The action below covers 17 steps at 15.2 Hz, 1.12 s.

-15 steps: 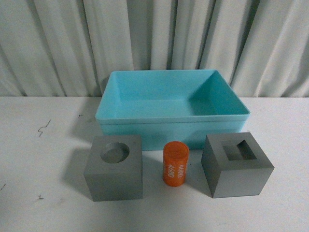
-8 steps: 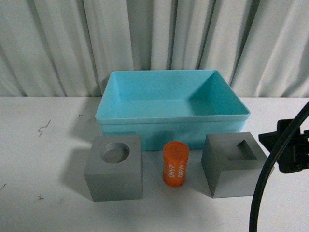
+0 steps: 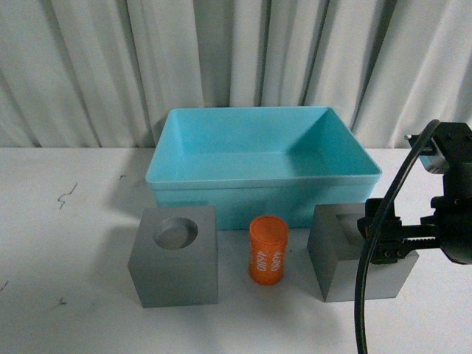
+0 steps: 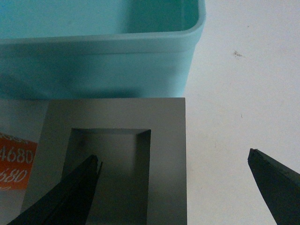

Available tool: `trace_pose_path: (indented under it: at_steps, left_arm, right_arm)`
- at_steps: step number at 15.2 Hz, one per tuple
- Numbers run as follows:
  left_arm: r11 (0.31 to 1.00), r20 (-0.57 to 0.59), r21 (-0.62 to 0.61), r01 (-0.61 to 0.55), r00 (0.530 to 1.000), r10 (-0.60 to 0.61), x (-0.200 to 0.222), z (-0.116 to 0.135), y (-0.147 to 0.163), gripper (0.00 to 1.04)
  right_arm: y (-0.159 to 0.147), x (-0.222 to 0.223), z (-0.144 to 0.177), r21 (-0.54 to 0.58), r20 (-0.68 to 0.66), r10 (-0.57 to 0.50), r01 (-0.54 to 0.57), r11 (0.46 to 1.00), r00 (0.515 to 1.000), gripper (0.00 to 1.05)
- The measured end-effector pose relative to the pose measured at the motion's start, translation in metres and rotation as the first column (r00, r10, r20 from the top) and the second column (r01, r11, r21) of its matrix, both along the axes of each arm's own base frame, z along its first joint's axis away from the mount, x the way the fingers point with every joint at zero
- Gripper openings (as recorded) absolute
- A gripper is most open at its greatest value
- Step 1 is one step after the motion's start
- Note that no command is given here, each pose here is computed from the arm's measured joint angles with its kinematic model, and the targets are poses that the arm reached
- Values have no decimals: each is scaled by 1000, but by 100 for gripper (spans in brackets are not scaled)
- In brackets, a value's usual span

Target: Place gray and orange parts in blue box

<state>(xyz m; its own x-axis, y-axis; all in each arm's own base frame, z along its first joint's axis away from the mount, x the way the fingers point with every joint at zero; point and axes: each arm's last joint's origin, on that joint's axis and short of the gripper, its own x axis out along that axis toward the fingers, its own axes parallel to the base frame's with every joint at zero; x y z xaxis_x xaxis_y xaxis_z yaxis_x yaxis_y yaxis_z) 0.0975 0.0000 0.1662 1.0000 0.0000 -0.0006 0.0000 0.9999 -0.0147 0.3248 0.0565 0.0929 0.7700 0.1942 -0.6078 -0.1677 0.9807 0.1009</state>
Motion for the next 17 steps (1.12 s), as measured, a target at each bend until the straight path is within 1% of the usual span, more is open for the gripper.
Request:
trace_pose_path:
  at_steps: [1, 2, 3, 6, 7, 8, 9, 10, 11, 12, 13, 14, 15, 17]
  left_arm:
    - [1000, 0, 0, 0, 1000, 0, 0, 0, 0, 98]
    - [1000, 0, 0, 0, 1000, 0, 0, 0, 0, 98]
    - [1000, 0, 0, 0, 1000, 0, 0, 0, 0, 98]
    - [1000, 0, 0, 0, 1000, 0, 0, 0, 0, 98]
    - [1000, 0, 0, 0, 1000, 0, 0, 0, 0, 98]
    - [1000, 0, 0, 0, 1000, 0, 0, 0, 0, 98]
    - [1000, 0, 0, 0, 1000, 0, 0, 0, 0, 98]
    - [1000, 0, 0, 0, 1000, 0, 0, 0, 0, 98]
    - [1000, 0, 0, 0, 1000, 0, 0, 0, 0, 98]
    - [1000, 0, 0, 0, 1000, 0, 0, 0, 0, 98]
    - [1000, 0, 0, 0, 1000, 0, 0, 0, 0, 98]
    - [1000, 0, 0, 0, 1000, 0, 0, 0, 0, 98]
    - [1000, 0, 0, 0, 1000, 0, 0, 0, 0, 98]
    - [1000, 0, 0, 0, 1000, 0, 0, 0, 0, 98]
  right_arm:
    - [3, 2, -5, 11, -18, -15, 15, 1000, 1000, 98]
    - [5, 2, -8, 17, -31, -40, 40, 999, 999, 82]
    - [5, 2, -8, 21, -30, -46, 47, 999, 998, 69]
    - [2, -4, -5, 34, -25, -70, 71, 997, 997, 34]
    - [-2, -14, 0, 20, -34, -92, 93, 995, 995, 21]
    - [-13, -30, 15, 26, -24, -119, 119, 993, 993, 18]
    - [-20, -41, 39, 50, 20, -123, 121, 991, 992, 18]
    - [-28, -47, 81, 98, 149, -119, 106, 990, 982, 18]
    - [-34, -39, 138, 131, 350, -112, 69, 989, 930, 18]
    - [-35, -26, 163, 141, 434, -108, 51, 989, 894, 18]
    - [-35, -9, 176, 135, 469, -110, 51, 989, 876, 18]
    - [-34, 6, 175, 137, 472, -112, 53, 989, 874, 18]
    - [-31, 26, 167, 115, 469, -116, 70, 991, 876, 18]
    - [-26, 63, 148, 98, 419, -121, 88, 991, 900, 18]
